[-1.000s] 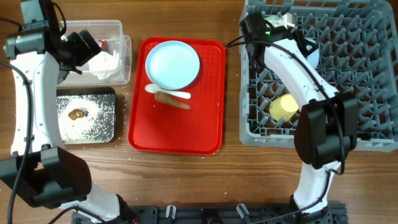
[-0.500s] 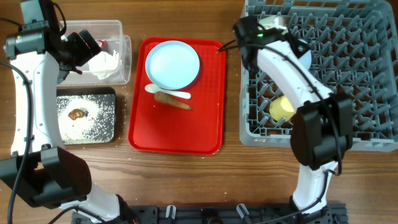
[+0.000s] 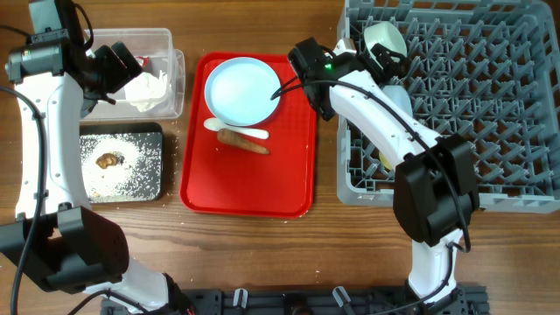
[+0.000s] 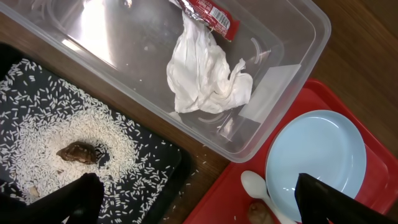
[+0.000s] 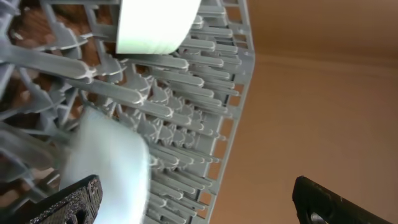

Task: Sort waste into correct bins and load items into the dishwasher rack
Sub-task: 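Grasp the rim of the blue plate with the right gripper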

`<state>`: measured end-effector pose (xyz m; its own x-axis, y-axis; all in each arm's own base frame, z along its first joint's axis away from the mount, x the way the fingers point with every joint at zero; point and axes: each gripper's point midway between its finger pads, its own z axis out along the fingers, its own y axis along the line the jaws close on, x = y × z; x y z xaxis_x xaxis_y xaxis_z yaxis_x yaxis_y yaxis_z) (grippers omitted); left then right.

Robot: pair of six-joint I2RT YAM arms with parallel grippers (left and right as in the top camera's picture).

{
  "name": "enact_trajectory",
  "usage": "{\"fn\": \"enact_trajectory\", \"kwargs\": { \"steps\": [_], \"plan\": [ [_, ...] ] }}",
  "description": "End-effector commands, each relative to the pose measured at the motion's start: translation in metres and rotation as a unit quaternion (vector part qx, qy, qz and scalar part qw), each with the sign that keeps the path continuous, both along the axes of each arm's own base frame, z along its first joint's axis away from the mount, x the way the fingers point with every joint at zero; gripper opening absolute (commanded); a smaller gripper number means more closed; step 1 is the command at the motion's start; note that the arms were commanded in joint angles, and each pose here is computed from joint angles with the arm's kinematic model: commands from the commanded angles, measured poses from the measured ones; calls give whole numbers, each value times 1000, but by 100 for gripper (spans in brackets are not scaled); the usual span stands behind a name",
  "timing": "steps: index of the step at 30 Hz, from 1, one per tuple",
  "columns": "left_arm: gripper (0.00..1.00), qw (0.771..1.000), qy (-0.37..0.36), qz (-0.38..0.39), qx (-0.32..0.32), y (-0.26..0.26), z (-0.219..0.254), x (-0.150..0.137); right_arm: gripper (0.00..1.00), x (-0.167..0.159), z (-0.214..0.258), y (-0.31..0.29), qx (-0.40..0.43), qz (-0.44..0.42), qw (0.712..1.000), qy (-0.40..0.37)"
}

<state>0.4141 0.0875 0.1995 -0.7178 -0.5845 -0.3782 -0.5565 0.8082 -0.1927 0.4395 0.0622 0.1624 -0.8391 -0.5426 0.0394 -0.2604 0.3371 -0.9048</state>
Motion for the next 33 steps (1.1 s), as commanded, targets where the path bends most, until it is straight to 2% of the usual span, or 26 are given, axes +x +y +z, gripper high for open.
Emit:
{"fn": "enact_trajectory", "kwargs": {
  "steps": [1, 6, 9, 11, 13, 16, 18, 20, 21, 22, 25, 29, 33],
  "plan": [
    [100, 1000, -16, 9, 7, 3, 12, 1, 100, 6, -8, 12, 51, 7, 999, 9],
    [100, 1000, -15, 9, 7, 2, 12, 1, 100, 11, 12, 46, 174, 30, 984, -6],
    [100, 1000, -16, 9, 7, 3, 12, 1, 100, 6, 21, 98, 310, 83, 947, 12],
    [100, 1000, -16, 9, 7, 3, 12, 1, 100, -8, 22, 150, 432, 137, 890, 58],
    [100, 1000, -16, 9, 7, 3, 12, 1, 100, -25, 24, 199, 537, 185, 815, 114],
    [100, 1000, -16, 9, 7, 3, 12, 1, 100, -47, 34, 248, 634, 237, 716, 171],
    [100, 1000, -15, 9, 7, 2, 12, 1, 100, -51, 42, 265, 673, 248, 673, 179],
    [100, 1000, -16, 9, 7, 3, 12, 1, 99, -46, 44, 270, 694, 224, 664, 165],
    [100, 1000, -16, 9, 7, 3, 12, 1, 97, -45, 44, 271, 699, 219, 662, 161],
    [100, 1000, -16, 9, 7, 3, 12, 1, 90, -41, 40, 271, 695, 217, 667, 157],
    [100, 1000, -16, 9, 7, 3, 12, 1, 85, -29, 25, 262, 680, 185, 697, 135],
    [100, 1000, -16, 9, 7, 3, 12, 1, 79, 1, -4, 232, 652, 68, 754, 51],
    [100, 1000, -15, 9, 7, 2, 12, 1, 70, 24, -37, 211, 639, -55, 766, -32]
  ]
}}
